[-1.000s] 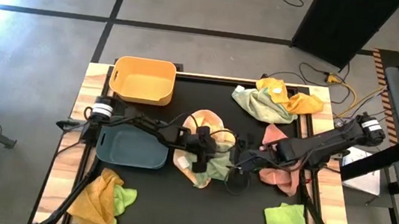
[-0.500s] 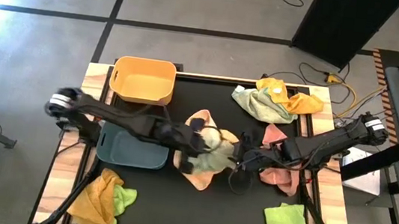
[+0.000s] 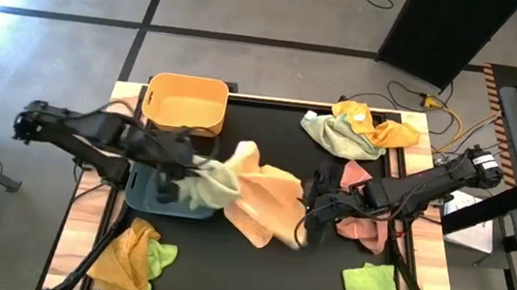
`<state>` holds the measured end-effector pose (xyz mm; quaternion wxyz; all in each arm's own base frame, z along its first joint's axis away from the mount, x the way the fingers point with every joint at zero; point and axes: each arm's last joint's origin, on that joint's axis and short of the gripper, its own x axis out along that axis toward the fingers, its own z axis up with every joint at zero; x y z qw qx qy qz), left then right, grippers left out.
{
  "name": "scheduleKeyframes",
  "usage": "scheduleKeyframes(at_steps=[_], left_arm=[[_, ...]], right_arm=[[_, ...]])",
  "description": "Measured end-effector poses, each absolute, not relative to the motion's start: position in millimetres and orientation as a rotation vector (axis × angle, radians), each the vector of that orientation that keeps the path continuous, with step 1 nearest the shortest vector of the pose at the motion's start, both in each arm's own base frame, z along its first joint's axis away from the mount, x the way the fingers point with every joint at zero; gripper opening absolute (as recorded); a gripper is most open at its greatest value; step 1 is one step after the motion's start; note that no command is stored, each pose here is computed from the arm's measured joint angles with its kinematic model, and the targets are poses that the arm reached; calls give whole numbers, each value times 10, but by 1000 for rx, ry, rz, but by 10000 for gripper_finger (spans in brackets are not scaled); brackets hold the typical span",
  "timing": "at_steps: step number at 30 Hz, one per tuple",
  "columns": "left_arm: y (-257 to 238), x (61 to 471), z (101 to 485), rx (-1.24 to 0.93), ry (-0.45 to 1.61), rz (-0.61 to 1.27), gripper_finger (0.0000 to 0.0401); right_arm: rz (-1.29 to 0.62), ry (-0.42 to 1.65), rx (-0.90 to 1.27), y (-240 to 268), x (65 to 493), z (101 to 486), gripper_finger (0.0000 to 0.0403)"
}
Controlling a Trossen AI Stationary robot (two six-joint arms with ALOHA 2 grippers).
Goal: Sort microfiber towel by color & place in baskets
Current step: Put the bottom light green microfiber towel into the blue bin
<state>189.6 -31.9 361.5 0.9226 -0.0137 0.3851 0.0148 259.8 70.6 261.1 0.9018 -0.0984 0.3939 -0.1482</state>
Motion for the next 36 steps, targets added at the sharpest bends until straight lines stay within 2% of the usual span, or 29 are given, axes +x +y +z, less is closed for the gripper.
scheduleKeyframes(at_steps=[7, 11, 16, 21, 27, 31, 36], left_arm=[[-291, 1786, 3669, -52, 661, 39, 3], [-309, 1880, 3599, -9, 594, 14, 3], [-337, 2001, 3525, 19, 569, -15, 5], [-347, 2027, 3479, 15, 624, -13, 12], [-321, 1889, 3455, -19, 750, 16, 14], [-302, 1772, 3445, -51, 833, 41, 15], [-280, 1666, 3471, -68, 839, 50, 15]], right_arm=[[-328, 652, -164, 747, 2756, 2535, 243], [-298, 527, -204, 786, 2982, 2294, 250], [-368, 444, -199, 619, 3307, 1942, 248], [-494, 584, -206, 291, 3436, 1494, 234], [-505, 832, -169, 138, 3368, 1066, 222], [-558, 970, -170, 123, 3245, 967, 222], [-600, 1159, -195, 120, 3020, 981, 230]])
